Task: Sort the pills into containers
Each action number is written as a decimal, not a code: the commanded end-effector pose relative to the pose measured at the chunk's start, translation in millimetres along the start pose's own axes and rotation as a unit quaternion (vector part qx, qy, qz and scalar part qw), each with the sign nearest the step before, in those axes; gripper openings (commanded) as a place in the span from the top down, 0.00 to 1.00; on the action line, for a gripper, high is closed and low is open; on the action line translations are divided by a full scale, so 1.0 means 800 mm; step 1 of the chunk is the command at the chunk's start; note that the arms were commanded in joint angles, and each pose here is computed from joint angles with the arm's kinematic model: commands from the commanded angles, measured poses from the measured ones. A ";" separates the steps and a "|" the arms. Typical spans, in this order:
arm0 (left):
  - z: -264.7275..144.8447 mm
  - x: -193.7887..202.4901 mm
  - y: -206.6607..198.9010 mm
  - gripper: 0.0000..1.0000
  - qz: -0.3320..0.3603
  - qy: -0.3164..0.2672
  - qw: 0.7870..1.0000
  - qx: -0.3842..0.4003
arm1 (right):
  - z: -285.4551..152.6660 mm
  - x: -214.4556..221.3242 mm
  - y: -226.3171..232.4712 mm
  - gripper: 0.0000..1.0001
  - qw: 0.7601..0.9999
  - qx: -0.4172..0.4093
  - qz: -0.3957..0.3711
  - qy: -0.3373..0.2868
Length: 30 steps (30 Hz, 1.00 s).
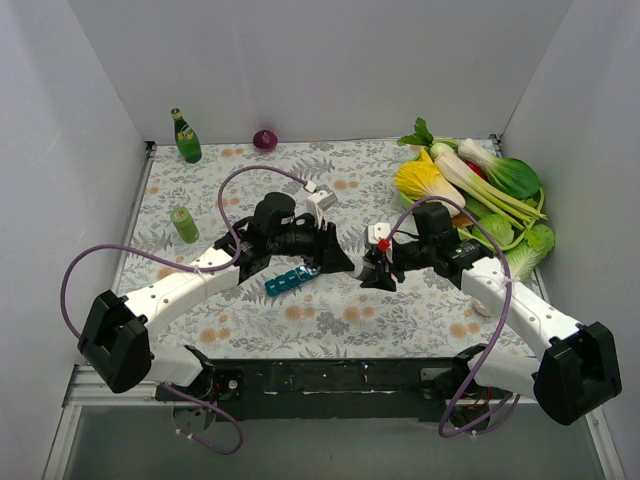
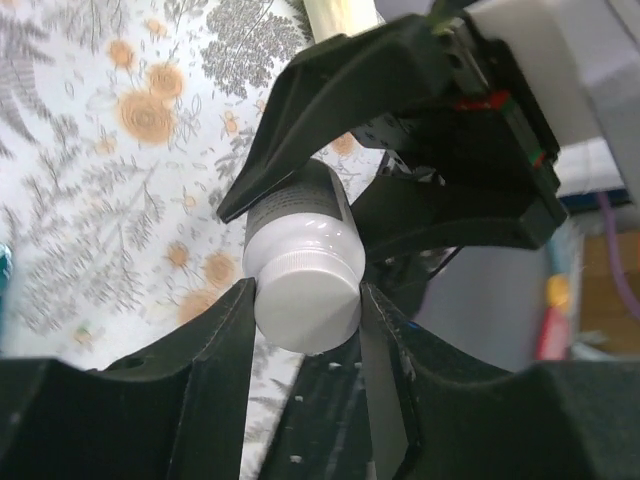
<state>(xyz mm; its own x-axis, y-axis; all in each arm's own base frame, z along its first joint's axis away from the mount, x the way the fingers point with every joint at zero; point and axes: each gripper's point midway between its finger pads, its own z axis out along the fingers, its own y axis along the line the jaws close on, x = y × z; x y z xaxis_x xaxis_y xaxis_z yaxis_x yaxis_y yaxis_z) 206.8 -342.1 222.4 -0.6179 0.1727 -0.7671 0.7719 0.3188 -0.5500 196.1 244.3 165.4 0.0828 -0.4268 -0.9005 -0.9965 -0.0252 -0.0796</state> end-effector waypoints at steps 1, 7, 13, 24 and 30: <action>-0.018 -0.030 -0.008 1.00 -0.219 -0.038 0.974 -0.035 | -0.003 -0.008 -0.006 0.99 1.000 0.016 -0.016 -0.008; -0.022 -0.040 -0.021 1.00 -0.384 -0.037 0.922 -0.039 | -0.003 -0.008 -0.009 0.99 1.000 0.021 -0.012 -0.007; -0.031 -0.054 -0.022 1.00 -0.391 -0.056 0.918 -0.039 | -0.005 -0.007 -0.010 0.99 1.000 0.025 -0.012 -0.005; -0.155 0.052 0.199 1.00 -0.258 -0.067 0.858 -0.439 | -0.009 -0.004 -0.012 0.99 0.999 0.034 -0.012 -0.008; -0.223 0.107 0.289 1.00 -0.256 -0.054 0.781 -0.567 | -0.010 -0.007 -0.014 0.99 0.999 0.037 -0.013 -0.012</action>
<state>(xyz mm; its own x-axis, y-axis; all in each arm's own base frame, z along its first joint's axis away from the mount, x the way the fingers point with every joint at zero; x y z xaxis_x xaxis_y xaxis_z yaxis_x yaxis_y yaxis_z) 300.4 -146.1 121.4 -0.7613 -0.3712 -0.5317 -0.1426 0.8957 -0.4212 203.6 237.7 163.4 0.0770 -0.4360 -0.8966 -0.9948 0.0261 -0.0982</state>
